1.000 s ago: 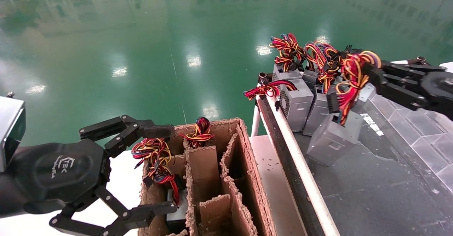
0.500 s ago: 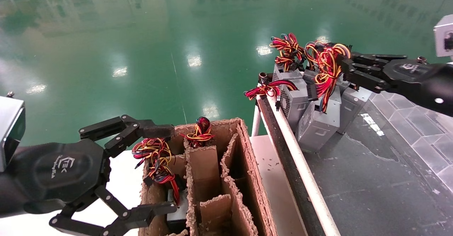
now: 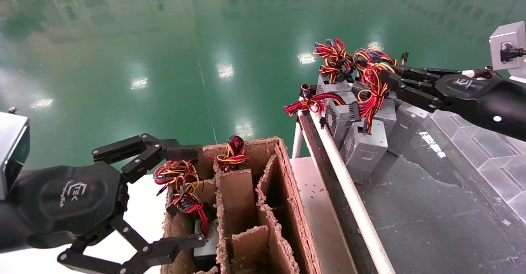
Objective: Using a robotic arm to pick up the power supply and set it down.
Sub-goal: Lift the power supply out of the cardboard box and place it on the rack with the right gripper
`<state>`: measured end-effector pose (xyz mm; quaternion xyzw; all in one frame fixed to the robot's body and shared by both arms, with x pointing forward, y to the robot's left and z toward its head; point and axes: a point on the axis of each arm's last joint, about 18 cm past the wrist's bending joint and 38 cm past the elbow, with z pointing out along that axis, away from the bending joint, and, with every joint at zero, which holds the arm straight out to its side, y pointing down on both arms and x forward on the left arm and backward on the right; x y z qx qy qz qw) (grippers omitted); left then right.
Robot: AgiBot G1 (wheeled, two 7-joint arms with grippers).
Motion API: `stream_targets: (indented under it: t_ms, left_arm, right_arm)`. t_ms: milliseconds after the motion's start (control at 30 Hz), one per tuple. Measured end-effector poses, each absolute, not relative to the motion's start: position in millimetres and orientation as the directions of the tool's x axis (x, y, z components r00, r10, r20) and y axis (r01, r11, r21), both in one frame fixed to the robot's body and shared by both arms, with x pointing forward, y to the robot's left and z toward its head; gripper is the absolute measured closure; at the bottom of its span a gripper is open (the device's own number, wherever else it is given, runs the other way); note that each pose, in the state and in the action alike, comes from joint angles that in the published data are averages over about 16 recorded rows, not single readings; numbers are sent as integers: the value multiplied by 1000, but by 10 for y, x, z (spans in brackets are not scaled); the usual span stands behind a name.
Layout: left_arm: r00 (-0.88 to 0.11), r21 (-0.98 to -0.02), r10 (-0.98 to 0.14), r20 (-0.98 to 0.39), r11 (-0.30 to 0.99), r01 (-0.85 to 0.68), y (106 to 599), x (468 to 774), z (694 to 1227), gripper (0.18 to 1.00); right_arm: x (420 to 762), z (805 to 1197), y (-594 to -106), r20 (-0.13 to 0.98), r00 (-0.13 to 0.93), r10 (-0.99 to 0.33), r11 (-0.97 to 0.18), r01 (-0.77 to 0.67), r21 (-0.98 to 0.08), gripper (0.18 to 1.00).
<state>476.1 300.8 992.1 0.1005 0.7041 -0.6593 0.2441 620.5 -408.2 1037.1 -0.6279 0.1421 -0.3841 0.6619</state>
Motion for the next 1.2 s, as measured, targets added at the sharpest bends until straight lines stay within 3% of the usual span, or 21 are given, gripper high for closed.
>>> stream_targets:
  t_ms: [433,967,1200]
  left_arm:
    - [-861,-879,-180,-476,111,463,3008,4761,9921,183]
    - [-861,-879,-181,-476,110,463,3008,4761,9921,183]
    - [-861,-879,-181,-476,110,463,3009,4762,9921,183]
  right_arm:
    - [6236,10287,-4147,279,667,-691,-95,299,-950,757]
    - [6090,10302,-4080,324,702,-634,-70,365,-928,385]
    - [5996,10303,-3997,360,720,-594,-72,398,-914,277]
